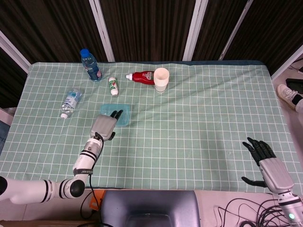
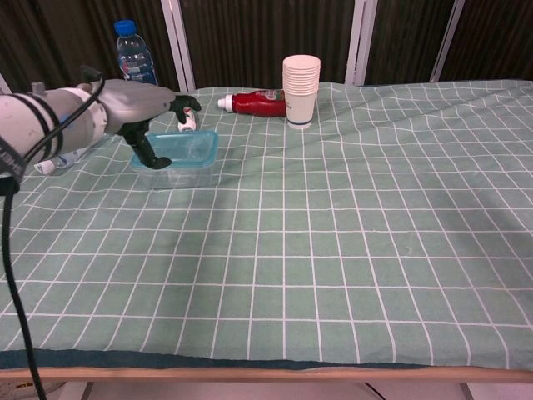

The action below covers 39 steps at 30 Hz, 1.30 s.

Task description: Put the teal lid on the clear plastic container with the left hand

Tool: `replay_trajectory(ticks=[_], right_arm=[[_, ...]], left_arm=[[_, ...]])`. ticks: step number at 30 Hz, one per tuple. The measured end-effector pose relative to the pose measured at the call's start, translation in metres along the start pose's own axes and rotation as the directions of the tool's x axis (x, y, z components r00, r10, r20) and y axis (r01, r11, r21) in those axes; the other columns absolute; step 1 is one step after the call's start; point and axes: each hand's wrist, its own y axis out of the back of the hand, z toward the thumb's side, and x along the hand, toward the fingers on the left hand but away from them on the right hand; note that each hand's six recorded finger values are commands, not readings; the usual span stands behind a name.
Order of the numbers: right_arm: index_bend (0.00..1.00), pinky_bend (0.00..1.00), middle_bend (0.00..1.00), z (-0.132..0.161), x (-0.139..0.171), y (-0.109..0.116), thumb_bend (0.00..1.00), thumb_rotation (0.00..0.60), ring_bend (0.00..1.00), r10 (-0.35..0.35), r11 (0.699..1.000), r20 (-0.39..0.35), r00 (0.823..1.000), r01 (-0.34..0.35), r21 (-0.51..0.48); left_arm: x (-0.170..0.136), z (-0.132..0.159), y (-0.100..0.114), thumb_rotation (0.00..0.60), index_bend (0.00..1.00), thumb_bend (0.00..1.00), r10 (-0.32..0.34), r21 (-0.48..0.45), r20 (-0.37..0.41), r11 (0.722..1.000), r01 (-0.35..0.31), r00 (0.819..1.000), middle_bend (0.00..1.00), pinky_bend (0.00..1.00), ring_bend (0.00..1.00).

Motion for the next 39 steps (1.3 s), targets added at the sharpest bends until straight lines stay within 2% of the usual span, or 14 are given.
replay_trajectory(ticks=[5, 14, 29, 39], right_arm=[[0.0, 0.0, 0.0, 0.0, 0.0, 0.0, 0.12, 0.6, 0.0, -0.003, 1.0, 0.001, 1.0, 0.003, -0.001], [0.0, 0.0, 0.0, -0.001, 0.0, 0.0, 0.12, 0.6, 0.0, -0.003, 1.0, 0.004, 1.0, 0.003, 0.0], [0.0, 0.0, 0.0, 0.0, -0.001, -0.001, 0.12, 0.6, 0.0, -0.001, 1.0, 0.007, 1.0, 0.001, 0.004], [0.0, 0.0, 0.0, 0.0, -0.001, 0.0, 0.12, 0.6, 0.0, -0.002, 1.0, 0.008, 1.0, 0.002, 0.005]], left_arm=[[-0.003, -0.003, -0.006, 0.6, 0.0, 0.33, -0.01, -0.006, -0.001, 1.0, 0.01, 1.0, 0.15, 1.0, 0.91], [-0.007, -0.012, -0.032, 0.6, 0.0, 0.33, -0.061, 0.017, -0.005, 0.998, 0.061, 0.998, 0.17, 1.0, 0.9], [-0.004, -0.021, -0.033, 0.6, 0.0, 0.33, -0.081, 0.014, -0.031, 0.997, 0.081, 0.996, 0.17, 1.0, 0.9], [-0.002, -0.029, -0.039, 0.6, 0.0, 0.33, -0.125, -0.009, -0.051, 0.992, 0.124, 0.991, 0.18, 1.0, 0.9]])
